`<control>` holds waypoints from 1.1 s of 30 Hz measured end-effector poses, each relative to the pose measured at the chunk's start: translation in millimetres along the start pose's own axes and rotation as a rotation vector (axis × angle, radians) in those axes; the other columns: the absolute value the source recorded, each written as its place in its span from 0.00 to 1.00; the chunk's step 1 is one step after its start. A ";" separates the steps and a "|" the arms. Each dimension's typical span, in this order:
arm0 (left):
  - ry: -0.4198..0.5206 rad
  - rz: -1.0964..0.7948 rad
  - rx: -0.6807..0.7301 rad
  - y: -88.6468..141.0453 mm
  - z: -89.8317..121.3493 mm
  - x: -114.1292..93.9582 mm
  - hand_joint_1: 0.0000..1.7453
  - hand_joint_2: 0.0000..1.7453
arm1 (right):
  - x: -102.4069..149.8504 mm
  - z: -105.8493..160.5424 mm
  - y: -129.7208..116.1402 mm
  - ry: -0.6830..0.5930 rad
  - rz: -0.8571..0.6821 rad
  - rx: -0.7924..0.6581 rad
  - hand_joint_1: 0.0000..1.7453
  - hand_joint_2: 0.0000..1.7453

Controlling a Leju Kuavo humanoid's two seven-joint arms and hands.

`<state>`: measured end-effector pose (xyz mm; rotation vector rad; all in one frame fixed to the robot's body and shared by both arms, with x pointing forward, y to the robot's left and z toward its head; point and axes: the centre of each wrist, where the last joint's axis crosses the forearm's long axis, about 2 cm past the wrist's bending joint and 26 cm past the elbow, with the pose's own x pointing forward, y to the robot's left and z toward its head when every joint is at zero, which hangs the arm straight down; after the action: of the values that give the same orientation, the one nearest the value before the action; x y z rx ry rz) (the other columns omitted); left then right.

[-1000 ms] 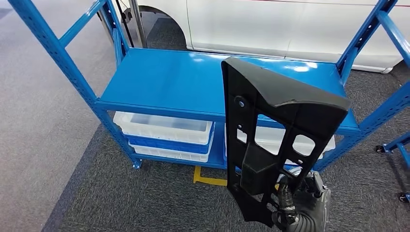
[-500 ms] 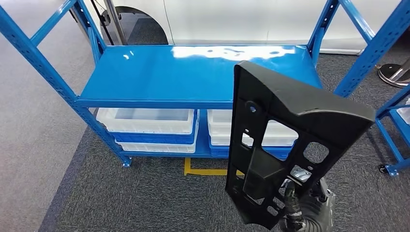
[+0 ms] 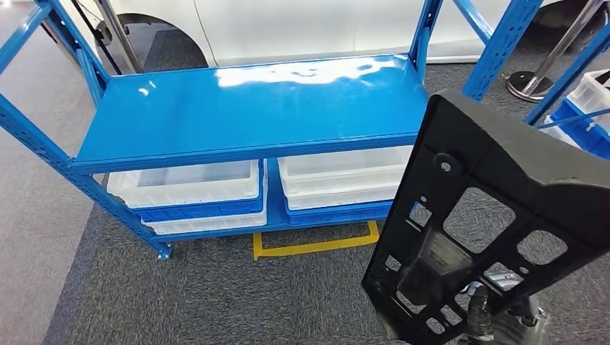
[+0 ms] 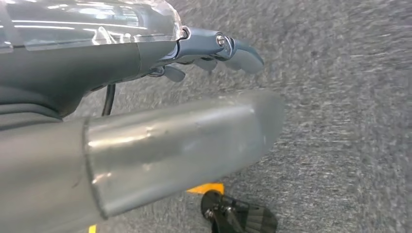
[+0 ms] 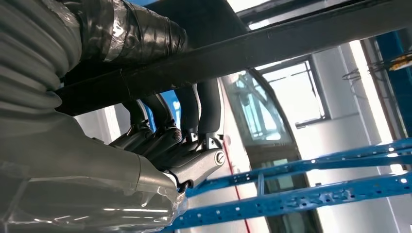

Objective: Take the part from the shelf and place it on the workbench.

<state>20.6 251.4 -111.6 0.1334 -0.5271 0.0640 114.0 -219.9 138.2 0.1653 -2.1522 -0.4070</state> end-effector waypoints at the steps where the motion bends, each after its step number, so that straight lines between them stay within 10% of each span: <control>1: 0.000 0.000 0.001 0.0 0.2 -0.3 0.00 0.00 | 0.3 0.3 -1.7 -0.001 0.003 -0.007 1.00 1.00; 33: 0.004 0.017 0.014 -2.5 1.8 -2.2 0.00 0.00 | 2.8 6.7 -12.9 0.008 0.078 -0.117 1.00 1.00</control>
<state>18.1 248.6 -111.5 0.1421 -0.5234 0.0843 106.4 -231.2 132.3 0.0171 -2.1130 -0.4843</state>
